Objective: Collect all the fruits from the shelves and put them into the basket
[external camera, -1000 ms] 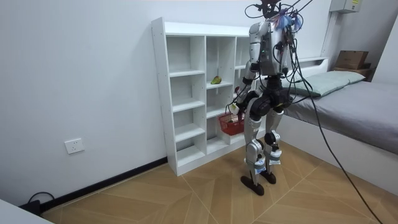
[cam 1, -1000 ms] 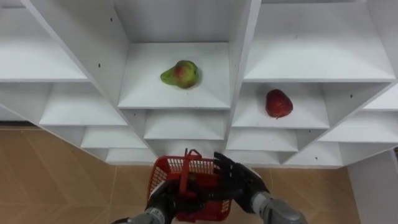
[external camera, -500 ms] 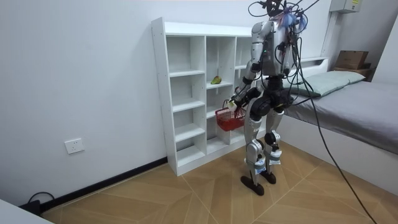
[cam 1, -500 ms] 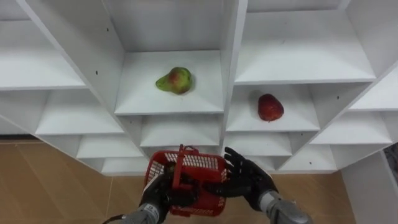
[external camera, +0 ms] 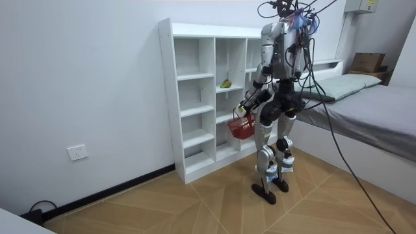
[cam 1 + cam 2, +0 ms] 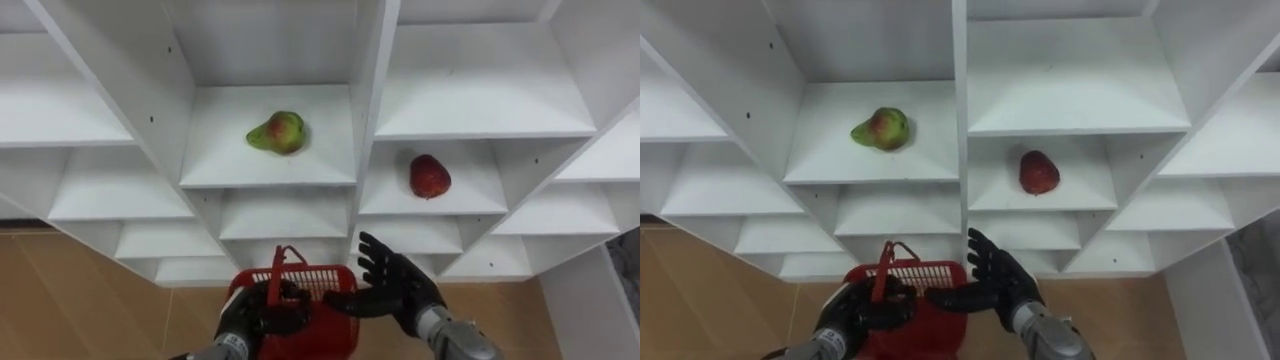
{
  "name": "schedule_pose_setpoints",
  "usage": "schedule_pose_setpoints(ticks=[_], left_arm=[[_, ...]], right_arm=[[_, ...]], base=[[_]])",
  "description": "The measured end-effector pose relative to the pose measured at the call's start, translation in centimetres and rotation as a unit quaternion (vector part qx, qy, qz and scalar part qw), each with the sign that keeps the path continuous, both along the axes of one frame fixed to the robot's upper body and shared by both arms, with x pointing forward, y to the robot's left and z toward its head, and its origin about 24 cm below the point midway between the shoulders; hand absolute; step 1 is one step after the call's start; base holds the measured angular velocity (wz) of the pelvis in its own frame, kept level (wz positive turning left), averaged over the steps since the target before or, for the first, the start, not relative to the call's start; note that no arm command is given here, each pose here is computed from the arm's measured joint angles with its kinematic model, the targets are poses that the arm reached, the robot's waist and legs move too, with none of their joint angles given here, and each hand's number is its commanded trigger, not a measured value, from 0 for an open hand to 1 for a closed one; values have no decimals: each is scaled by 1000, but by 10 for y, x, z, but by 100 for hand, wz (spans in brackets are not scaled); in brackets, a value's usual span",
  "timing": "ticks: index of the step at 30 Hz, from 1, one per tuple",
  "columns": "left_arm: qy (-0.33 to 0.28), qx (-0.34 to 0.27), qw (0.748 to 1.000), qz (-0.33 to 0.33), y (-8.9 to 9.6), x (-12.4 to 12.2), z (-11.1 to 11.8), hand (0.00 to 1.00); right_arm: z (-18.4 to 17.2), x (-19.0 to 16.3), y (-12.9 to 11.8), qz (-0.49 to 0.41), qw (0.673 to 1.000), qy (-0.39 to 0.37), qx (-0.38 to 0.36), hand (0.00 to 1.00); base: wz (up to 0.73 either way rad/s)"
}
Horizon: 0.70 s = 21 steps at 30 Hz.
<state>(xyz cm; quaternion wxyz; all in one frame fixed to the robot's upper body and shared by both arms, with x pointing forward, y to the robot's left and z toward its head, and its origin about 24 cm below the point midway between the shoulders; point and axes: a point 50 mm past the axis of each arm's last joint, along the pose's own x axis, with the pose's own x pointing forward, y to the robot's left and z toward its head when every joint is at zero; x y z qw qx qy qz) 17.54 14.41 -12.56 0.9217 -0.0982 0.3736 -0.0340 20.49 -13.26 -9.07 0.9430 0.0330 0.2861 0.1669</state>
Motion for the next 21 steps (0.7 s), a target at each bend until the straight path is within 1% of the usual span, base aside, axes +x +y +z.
schedule_pose_setpoints(ticks=[7,11,16,19,21], left_arm=[[3,17,1000,8,14,-3,-1,100],[3,19,1000,24,20,-3,-1,100],[-19,16,999,40,25,3,6,100],[-28,23,998,43,27,7,9,100],[-24,25,998,44,28,5,8,100]], right_arm=[[14,5,8,63,996,-54,-42,0],[16,5,6,92,991,-65,-70,0],[41,11,15,178,969,-134,-108,0],[48,11,21,200,962,-151,-110,0],[52,10,25,218,957,-160,-107,0]], base=[[3],[7],[10],[6],[0]])
